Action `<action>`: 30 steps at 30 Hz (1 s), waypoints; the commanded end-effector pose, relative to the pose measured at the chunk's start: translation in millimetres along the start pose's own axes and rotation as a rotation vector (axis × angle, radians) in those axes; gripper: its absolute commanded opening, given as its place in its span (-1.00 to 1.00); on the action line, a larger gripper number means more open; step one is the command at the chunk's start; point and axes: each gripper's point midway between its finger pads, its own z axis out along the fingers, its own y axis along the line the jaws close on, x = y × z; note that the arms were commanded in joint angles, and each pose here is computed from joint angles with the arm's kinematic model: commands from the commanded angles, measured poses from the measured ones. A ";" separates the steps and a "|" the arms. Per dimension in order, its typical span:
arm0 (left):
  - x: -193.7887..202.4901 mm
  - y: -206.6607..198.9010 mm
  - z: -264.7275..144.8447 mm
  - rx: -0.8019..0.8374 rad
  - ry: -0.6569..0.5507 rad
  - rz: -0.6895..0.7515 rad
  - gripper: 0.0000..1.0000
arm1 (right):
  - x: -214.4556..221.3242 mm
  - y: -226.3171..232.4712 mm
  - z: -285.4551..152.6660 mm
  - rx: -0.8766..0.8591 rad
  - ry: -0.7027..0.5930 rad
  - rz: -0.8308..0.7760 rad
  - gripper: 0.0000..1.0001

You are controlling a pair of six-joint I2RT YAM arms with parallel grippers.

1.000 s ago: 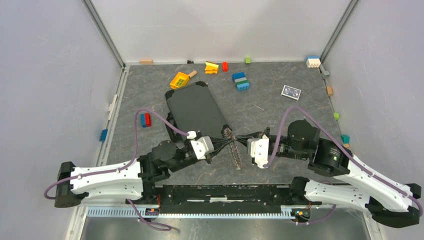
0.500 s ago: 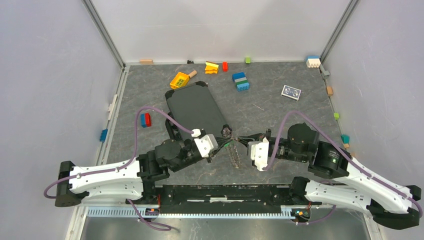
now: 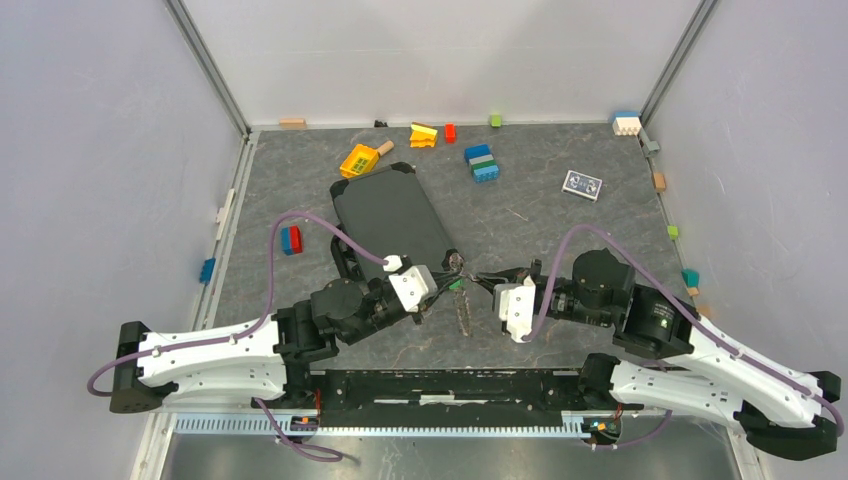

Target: Remove the keys from the keyring

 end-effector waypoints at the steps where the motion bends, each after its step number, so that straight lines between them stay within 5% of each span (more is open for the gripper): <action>1: -12.5 28.5 -4.9 -0.142 -0.023 -0.038 -0.95 | -16.2 -6.2 -5.7 0.034 -0.077 -0.002 -1.00; 30: -26.0 30.4 -15.4 -0.137 -0.135 -0.041 -0.95 | 27.3 15.4 17.8 0.078 -0.020 0.094 -1.00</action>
